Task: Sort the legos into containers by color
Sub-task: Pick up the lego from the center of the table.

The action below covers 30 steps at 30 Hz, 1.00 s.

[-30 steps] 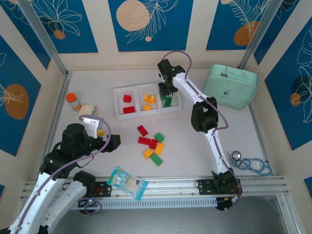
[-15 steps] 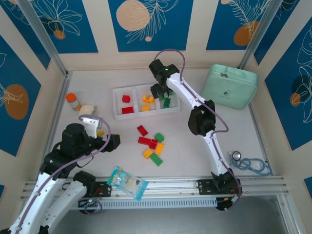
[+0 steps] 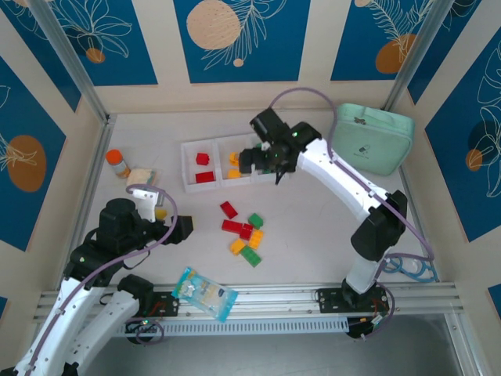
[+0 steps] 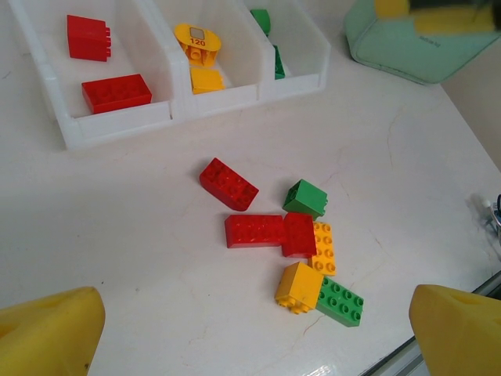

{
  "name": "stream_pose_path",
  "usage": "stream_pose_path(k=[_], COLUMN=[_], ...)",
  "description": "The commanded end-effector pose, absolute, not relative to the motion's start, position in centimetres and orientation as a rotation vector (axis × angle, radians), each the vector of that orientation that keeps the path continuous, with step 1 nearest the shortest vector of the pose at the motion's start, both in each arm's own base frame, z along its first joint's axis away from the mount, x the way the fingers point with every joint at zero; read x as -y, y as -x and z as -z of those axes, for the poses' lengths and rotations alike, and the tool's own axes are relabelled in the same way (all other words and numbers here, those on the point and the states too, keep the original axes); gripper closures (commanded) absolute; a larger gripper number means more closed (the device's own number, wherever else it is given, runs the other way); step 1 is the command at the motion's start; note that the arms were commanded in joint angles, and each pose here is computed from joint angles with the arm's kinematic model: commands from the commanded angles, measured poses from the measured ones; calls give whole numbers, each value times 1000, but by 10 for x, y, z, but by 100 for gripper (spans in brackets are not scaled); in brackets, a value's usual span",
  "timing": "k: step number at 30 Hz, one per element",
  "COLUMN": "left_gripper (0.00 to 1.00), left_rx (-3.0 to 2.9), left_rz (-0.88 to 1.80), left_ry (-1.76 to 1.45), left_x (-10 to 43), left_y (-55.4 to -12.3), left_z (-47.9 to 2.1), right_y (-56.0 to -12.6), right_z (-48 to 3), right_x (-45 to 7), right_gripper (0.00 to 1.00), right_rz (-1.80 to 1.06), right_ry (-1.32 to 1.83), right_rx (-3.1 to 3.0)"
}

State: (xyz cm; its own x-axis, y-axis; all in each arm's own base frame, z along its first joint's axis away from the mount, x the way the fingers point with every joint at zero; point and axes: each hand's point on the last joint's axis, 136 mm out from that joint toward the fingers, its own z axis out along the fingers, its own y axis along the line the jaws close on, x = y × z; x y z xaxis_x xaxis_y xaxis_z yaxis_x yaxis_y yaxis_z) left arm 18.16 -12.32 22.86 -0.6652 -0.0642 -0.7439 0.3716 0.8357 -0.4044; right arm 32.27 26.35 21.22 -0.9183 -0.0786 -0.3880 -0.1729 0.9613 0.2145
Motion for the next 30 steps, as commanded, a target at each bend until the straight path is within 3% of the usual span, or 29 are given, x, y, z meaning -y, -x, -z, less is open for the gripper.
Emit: stream_pose_path(k=[1, 11, 16, 30], left_gripper=[1, 1, 1, 1], left_rx=[-2164, -2161, -2163, -2161], left_rz=[682, 689, 690, 694], left_ry=[-232, -238, -239, -243], left_x=[122, 122, 123, 123], left_y=[-184, -183, -183, -183], left_z=[-234, -234, -233, -234], right_y=[-301, -244, -241, -245], right_z=[-185, -102, -80, -37], right_x=[-288, -272, -281, -276], right_gripper=[2, 5, 13, 15], right_rz=[-517, -304, -308, -116], right_ry=[179, 191, 85, -360], right_rx=[-2784, -3010, -3059, -3005])
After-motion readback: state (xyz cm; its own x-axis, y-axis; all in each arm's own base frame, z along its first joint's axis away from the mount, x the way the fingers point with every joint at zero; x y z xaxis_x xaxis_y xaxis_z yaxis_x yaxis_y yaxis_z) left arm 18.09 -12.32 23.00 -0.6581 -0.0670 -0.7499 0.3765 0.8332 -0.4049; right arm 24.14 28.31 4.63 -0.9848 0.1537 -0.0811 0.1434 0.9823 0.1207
